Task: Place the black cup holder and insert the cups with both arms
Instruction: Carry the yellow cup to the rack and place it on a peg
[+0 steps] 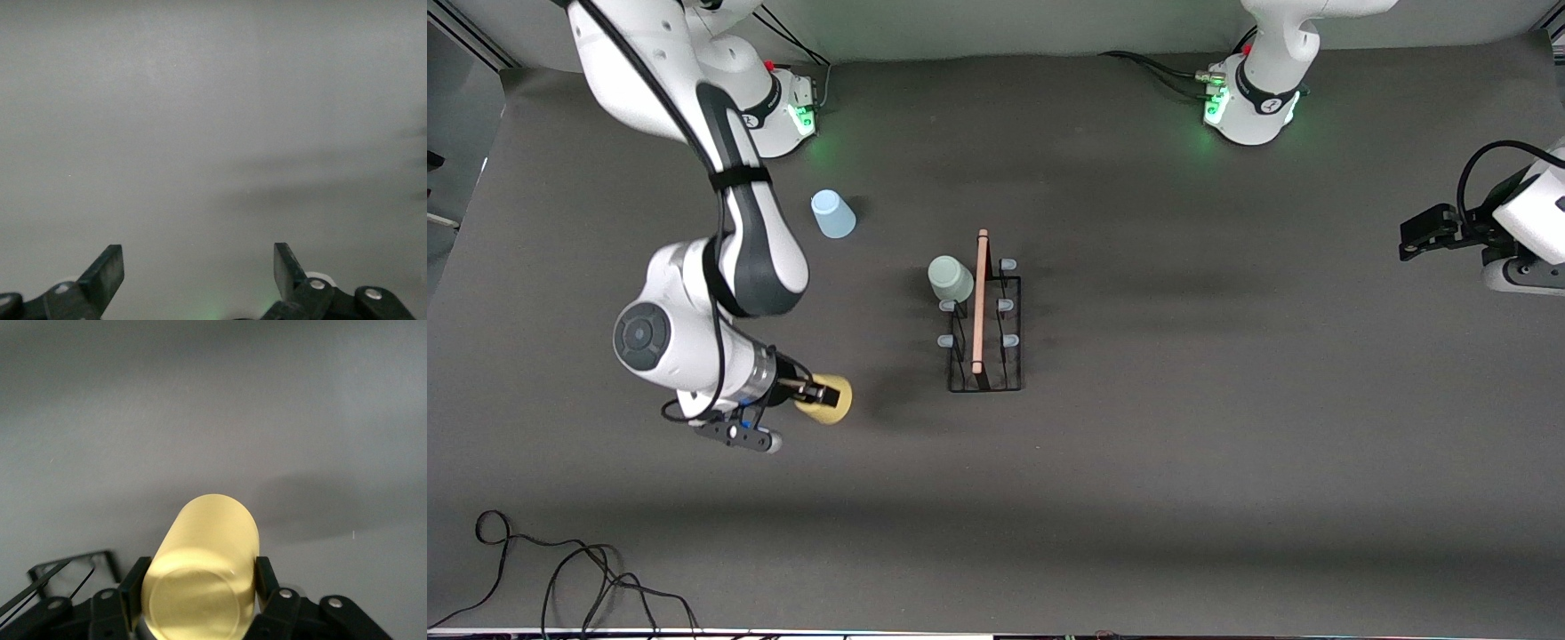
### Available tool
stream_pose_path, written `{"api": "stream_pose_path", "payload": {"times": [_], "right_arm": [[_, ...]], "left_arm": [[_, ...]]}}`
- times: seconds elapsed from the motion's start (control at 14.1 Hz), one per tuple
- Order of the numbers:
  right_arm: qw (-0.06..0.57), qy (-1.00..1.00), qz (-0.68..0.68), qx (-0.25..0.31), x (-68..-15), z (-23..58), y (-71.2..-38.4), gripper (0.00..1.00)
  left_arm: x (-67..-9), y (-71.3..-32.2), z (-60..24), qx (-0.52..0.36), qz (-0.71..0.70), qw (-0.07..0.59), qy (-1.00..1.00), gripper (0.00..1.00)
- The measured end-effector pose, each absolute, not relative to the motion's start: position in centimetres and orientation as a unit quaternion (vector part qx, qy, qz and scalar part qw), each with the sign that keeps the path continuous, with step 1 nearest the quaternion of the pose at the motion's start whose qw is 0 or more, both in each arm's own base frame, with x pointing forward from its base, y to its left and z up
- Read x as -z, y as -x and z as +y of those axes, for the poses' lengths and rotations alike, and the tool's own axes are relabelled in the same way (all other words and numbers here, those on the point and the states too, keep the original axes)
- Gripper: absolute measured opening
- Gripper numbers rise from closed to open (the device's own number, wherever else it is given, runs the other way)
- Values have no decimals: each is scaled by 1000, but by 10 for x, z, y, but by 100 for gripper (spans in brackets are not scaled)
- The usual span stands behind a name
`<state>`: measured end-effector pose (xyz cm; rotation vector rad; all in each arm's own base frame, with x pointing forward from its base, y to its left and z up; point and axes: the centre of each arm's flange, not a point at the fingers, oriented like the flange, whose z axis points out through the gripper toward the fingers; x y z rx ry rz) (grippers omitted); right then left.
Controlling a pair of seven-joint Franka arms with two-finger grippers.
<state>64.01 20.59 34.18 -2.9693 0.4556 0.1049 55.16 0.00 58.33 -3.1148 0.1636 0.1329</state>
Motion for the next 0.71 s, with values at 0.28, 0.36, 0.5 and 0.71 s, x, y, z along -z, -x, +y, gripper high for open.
{"api": "stream_pose_path", "payload": {"times": [0.28,0.36,0.5,0.71], "right_arm": [[70,977,198,-42,-378,289,-601,67],[70,974,210,-43,-382,305,-593,67],[69,970,228,-44,-383,330,-579,67],[69,966,246,-42,-382,352,-568,67]], "left_arm": [[-583,-552,2,-43,51,10,998,100],[-583,-552,2,-43,51,10,998,100],[-583,-552,2,-43,50,10,998,100],[-582,-552,3,-43,50,10,998,100]]}}
